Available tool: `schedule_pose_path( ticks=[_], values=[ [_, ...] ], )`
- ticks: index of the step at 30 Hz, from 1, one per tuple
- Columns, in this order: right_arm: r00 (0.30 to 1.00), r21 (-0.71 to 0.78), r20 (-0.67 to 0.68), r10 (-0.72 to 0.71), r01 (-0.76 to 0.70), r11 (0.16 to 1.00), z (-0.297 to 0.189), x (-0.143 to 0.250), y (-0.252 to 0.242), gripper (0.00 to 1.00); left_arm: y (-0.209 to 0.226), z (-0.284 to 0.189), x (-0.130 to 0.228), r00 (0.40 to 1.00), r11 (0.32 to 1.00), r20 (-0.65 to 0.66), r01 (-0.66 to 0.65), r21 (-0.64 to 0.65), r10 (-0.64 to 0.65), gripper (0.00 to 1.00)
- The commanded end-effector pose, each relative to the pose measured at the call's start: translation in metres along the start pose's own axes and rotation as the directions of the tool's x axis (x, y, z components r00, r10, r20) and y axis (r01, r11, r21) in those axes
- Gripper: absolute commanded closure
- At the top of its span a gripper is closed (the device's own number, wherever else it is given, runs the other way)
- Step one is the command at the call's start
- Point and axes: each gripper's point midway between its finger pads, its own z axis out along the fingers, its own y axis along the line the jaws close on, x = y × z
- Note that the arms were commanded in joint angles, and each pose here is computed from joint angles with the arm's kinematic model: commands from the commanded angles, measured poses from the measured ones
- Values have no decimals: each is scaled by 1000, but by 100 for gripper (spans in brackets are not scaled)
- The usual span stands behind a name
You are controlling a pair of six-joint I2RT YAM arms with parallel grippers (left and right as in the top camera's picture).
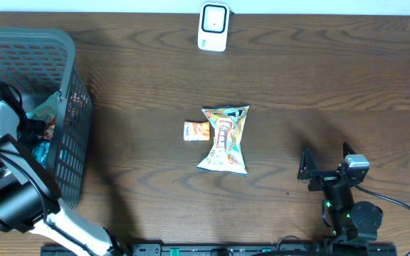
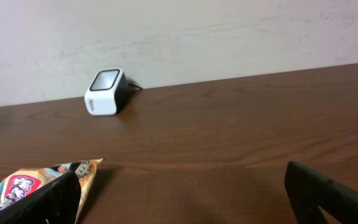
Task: Scan the item barcode
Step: 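Reach the left gripper into the basket and grasp the teal Listerine bottle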
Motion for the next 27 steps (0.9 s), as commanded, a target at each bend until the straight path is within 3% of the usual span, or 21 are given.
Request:
schedule_pose_path(
  ticks=[1, 2, 6, 8, 14, 21, 24, 27],
  values=[
    [1000, -4, -4, -11, 11, 1000, 0, 1, 1, 1, 9, 23, 13, 997, 996, -57, -55, -67, 52, 18],
    [1000, -4, -4, -11, 11, 1000, 0, 1, 1, 1, 9, 24, 14, 997, 996, -59, -57, -70, 53, 20],
    [1000, -4, -4, -11, 11, 1000, 0, 1, 1, 1, 10, 23, 14, 997, 996, -61, -62, -71, 57, 46],
    [1000, -4, -4, -11, 11, 1000, 0, 1, 1, 1, 10, 23, 14, 996, 995, -60, -66, -70, 62, 54],
    [1000, -4, -4, -11, 11, 1000, 0, 1, 1, 1, 7, 9, 6, 996, 995, -31, -89, -40, 88, 57],
    [1000, -4, -4, -11, 11, 1000, 0, 1, 1, 1, 5, -59, -21, 994, 995, 110, -37, 95, 27, 60],
    [1000, -4, -4, -11, 11, 1000, 0, 1, 1, 1, 7, -100, -32, 984, 982, 178, -18, 190, -17, 60],
    [1000, -4, -4, -11, 11, 1000, 0, 1, 1, 1, 6, -164, -37, 966, 924, 235, 12, 383, -110, 60]
  ],
)
